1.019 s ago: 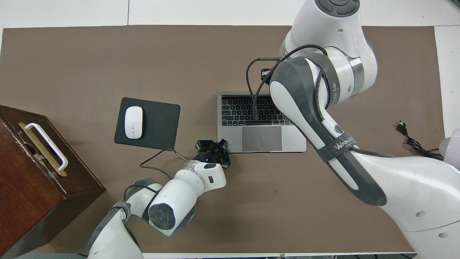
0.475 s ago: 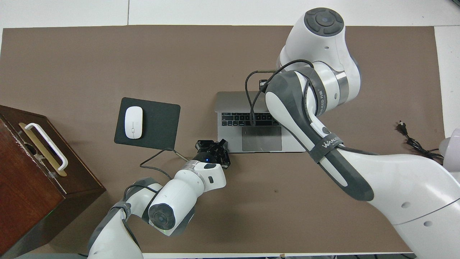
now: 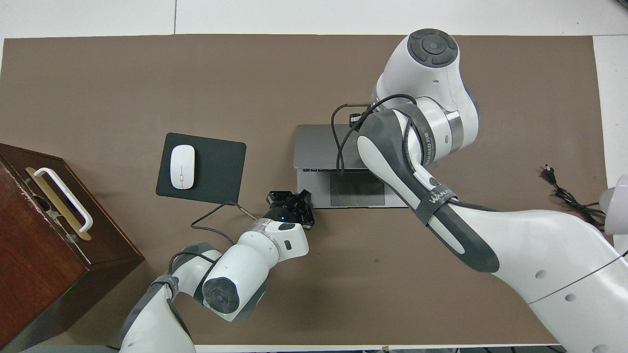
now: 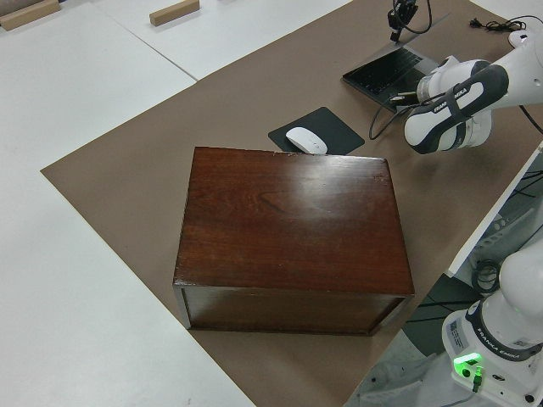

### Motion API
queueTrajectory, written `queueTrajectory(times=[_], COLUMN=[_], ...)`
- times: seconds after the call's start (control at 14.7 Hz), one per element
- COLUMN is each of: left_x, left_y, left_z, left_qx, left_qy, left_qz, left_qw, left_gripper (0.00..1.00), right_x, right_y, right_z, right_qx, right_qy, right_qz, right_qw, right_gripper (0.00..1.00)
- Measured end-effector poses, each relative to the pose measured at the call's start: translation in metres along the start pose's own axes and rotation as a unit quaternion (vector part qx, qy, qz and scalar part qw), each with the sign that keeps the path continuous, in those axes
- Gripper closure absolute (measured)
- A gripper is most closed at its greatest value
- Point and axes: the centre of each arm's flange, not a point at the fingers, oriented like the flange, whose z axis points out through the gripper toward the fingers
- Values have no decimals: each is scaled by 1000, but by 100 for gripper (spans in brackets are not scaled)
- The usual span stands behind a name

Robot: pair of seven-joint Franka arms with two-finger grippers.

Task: Close laptop with both arms
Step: 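Push the laptop lid down toward the keyboard with the right gripper, then press the lid flat onto the laptop base with the right gripper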

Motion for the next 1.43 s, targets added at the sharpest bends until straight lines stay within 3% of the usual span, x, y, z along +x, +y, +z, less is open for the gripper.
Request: queueTrajectory(times=[1.43], left_x=[0], left_y=[0], left_z=[0], left_qx=[0], left_qy=[0], left_qz=[0], left_qw=[1000], left_gripper=[99], right_x=[-2], right_y=[0], right_z=[43], right_qx=[9], right_qy=[14], right_qz=[-1], right_qw=[1000], right_gripper=[99])
